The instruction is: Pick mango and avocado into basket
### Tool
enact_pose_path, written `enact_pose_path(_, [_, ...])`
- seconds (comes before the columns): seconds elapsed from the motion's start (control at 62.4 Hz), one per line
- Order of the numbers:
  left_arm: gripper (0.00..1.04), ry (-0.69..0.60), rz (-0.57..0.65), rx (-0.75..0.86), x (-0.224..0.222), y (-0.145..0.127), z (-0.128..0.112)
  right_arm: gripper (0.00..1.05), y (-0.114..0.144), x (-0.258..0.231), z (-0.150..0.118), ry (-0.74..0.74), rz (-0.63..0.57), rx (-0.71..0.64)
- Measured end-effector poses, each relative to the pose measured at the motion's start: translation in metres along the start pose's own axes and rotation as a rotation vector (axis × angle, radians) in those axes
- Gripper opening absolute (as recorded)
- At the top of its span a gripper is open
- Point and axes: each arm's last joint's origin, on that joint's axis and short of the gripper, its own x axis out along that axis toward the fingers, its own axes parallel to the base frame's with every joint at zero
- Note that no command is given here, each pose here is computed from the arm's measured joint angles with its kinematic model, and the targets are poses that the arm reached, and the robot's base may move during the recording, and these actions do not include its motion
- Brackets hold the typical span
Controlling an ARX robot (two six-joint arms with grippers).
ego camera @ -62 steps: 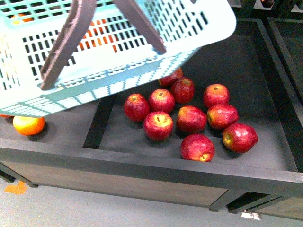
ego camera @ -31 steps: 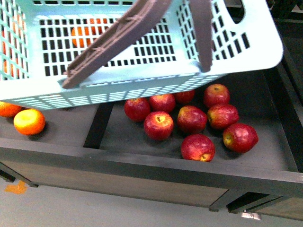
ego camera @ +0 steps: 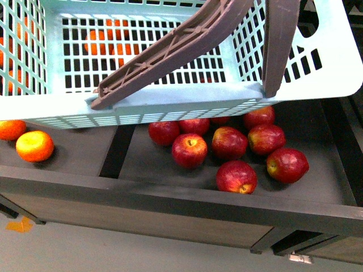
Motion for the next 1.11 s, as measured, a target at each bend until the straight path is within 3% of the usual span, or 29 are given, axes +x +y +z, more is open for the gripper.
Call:
enact_pose_path(0.08, [0.17, 0.004, -0.005, 0.0, 0.0, 0.0, 0.0, 0.96, -0.006, 0.005, -0.001, 0.332, -0.081, 0.143])
enact_pose_path(0.144, [0.17, 0.009, -0.012, 0.004, 0.0, -0.001, -0.001, 0.96, -0.014, 0.01, -0.004, 0.423, -0.123, 0.216])
enact_pose_path(0.353, [0.17, 0.021, -0.026, 0.005, 0.0, -0.002, -0.002, 0.96, -0.058, 0.033, 0.016, 0.381, -0.249, 0.325])
enact_pose_path(0.625, [0.17, 0.006, -0.008, 0.006, 0.0, -0.001, 0.0, 0.96, -0.147, 0.099, 0.026, 0.349, -0.435, 0.249])
enact_pose_path(0.818, [0.17, 0.012, -0.016, 0.003, 0.0, -0.001, -0.001, 0.96, -0.209, 0.171, -0.004, 0.492, -0.482, 0.217])
enact_pose_path(1.106, [0.17, 0.01, -0.013, 0.005, 0.0, -0.001, -0.001, 0.96, -0.258, 0.249, -0.048, 0.628, -0.49, 0.163])
